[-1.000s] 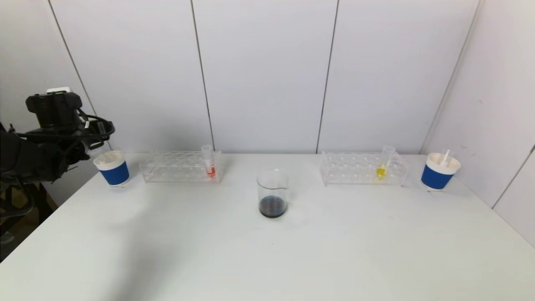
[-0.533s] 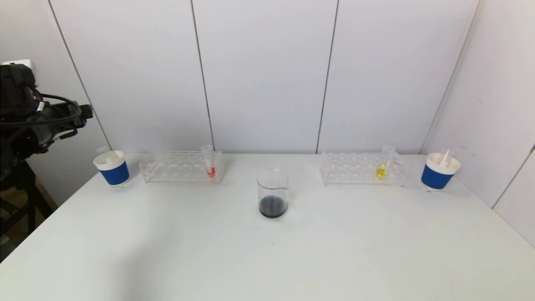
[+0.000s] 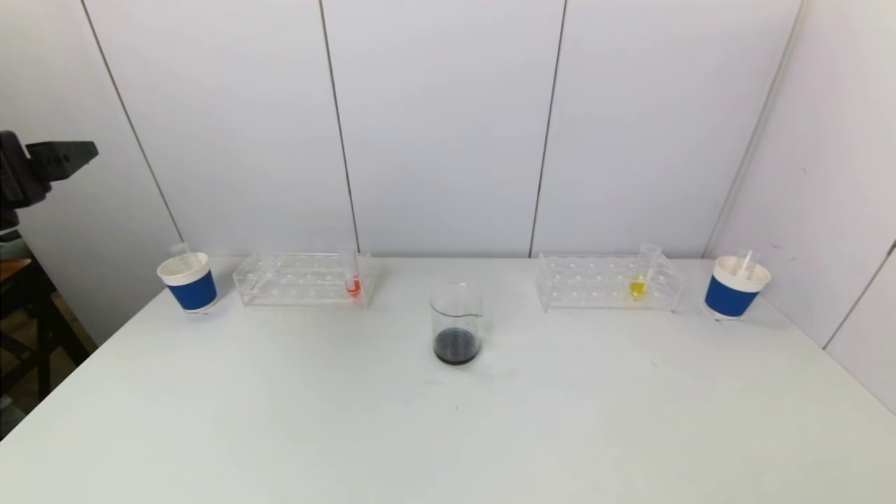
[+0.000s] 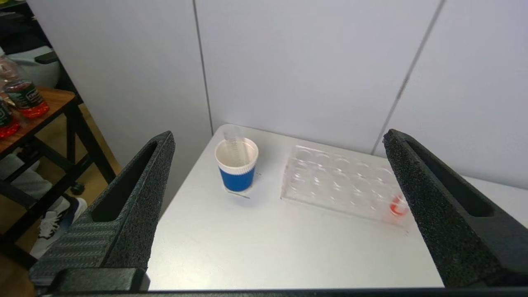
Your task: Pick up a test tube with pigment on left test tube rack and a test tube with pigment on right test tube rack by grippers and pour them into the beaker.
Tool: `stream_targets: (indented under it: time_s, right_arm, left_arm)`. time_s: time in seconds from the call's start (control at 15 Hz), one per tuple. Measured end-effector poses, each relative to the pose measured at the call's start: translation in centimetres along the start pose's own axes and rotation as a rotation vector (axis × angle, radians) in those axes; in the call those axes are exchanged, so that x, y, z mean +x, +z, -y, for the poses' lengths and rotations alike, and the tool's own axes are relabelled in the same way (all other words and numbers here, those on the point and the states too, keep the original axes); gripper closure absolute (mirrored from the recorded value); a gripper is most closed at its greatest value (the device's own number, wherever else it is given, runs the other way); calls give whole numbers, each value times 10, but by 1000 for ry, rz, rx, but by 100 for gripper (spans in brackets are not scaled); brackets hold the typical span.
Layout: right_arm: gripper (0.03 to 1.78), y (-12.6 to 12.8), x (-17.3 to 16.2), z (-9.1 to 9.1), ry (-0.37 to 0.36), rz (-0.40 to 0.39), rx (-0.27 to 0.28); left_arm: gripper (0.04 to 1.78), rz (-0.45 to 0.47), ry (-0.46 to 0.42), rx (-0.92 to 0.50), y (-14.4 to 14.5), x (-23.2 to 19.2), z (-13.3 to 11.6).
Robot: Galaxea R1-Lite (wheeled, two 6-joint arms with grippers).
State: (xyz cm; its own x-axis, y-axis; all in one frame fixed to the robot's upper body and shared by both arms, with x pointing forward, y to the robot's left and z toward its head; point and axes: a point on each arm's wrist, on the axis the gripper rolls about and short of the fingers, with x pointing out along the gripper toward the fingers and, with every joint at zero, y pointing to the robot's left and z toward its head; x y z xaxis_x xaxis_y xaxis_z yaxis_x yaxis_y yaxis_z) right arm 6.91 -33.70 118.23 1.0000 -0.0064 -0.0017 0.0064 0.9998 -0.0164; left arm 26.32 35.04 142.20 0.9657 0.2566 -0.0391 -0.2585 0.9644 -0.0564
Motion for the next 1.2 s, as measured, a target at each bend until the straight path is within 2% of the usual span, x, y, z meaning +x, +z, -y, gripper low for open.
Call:
stream_targets:
  time_s: [0.27,0.67,0.87,1.2]
  right_arm:
    - [4,0,0,0,0,0,0]
    - [4,0,0,0,0,0,0]
    - [4,0,0,0,0,0,0]
    - [4,0,0,0,0,0,0]
  left_arm:
    - [6,25,-89,22,-3,-76,-7]
    - [6,117,-104,87,-24,-164,-32]
    - [6,156,-102,123,-54,-193,-42]
    - [6,108,-131,154,-123,-211,-51]
